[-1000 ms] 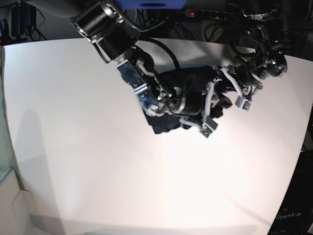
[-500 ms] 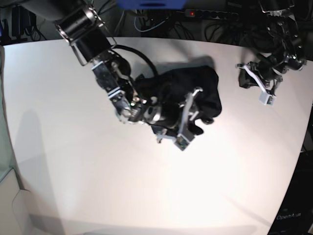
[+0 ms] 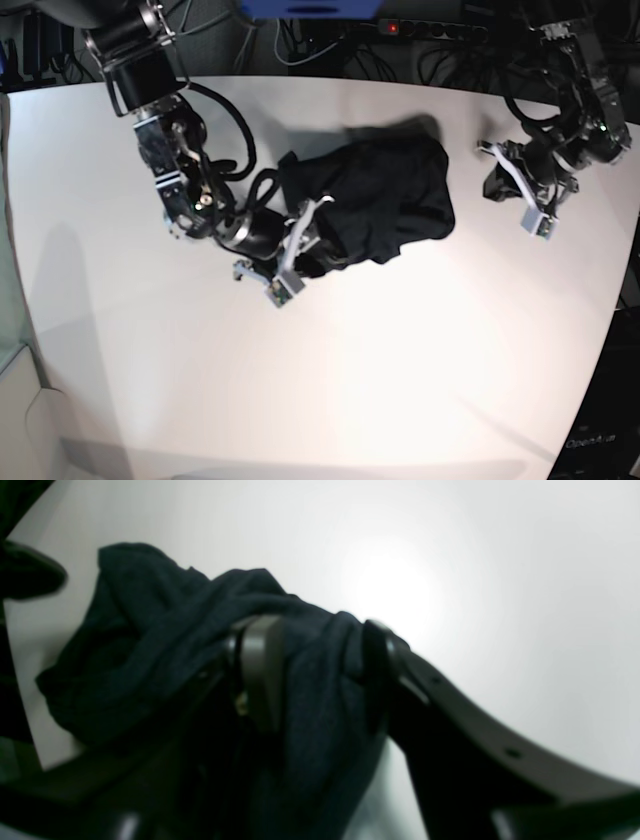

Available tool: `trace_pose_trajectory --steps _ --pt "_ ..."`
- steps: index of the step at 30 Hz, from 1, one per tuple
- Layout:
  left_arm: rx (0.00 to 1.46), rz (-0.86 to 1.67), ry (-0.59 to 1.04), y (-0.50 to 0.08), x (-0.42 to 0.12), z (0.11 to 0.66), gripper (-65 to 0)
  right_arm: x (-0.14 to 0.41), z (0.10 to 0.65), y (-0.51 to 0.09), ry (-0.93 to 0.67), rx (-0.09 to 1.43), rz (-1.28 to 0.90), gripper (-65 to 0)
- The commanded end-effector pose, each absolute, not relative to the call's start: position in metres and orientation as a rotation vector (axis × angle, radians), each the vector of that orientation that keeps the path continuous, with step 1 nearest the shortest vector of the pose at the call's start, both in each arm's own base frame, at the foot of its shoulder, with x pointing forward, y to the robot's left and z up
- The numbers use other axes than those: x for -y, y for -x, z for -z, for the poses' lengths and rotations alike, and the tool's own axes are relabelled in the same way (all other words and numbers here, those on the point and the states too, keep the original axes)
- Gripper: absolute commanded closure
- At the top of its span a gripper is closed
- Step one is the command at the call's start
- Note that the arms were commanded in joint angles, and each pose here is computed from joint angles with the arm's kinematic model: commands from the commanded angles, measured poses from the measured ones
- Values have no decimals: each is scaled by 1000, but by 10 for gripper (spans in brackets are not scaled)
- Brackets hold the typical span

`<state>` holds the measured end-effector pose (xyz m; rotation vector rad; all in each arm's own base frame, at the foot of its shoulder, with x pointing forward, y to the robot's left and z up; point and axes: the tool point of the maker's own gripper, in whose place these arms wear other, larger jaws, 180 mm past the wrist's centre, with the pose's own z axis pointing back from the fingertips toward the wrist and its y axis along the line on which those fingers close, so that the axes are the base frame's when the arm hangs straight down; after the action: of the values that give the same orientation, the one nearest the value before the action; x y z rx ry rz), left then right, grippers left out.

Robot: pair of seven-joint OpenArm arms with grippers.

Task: Fold the T-shirt properly
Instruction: 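Release the bundle and pull both grippers back from it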

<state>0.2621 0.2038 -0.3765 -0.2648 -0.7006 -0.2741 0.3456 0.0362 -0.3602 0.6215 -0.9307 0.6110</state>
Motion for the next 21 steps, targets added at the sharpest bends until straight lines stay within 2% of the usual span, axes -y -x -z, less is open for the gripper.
trace_pose_trajectory --steps 1,6,13,21 --pt "748 290 254 -269 -205 361 0 -43 342 -352 -659 989 -607 -223" --pt "787 258 234 -276 -203 343 0 -43 350 -345 -664 969 -600 -148" --pt "813 258 284 -292 -172 332 0 -44 358 -336 -671 945 -592 -95" --pt "789 318 421 -303 -124 353 0 -44 364 -333 -670 926 -592 -83"
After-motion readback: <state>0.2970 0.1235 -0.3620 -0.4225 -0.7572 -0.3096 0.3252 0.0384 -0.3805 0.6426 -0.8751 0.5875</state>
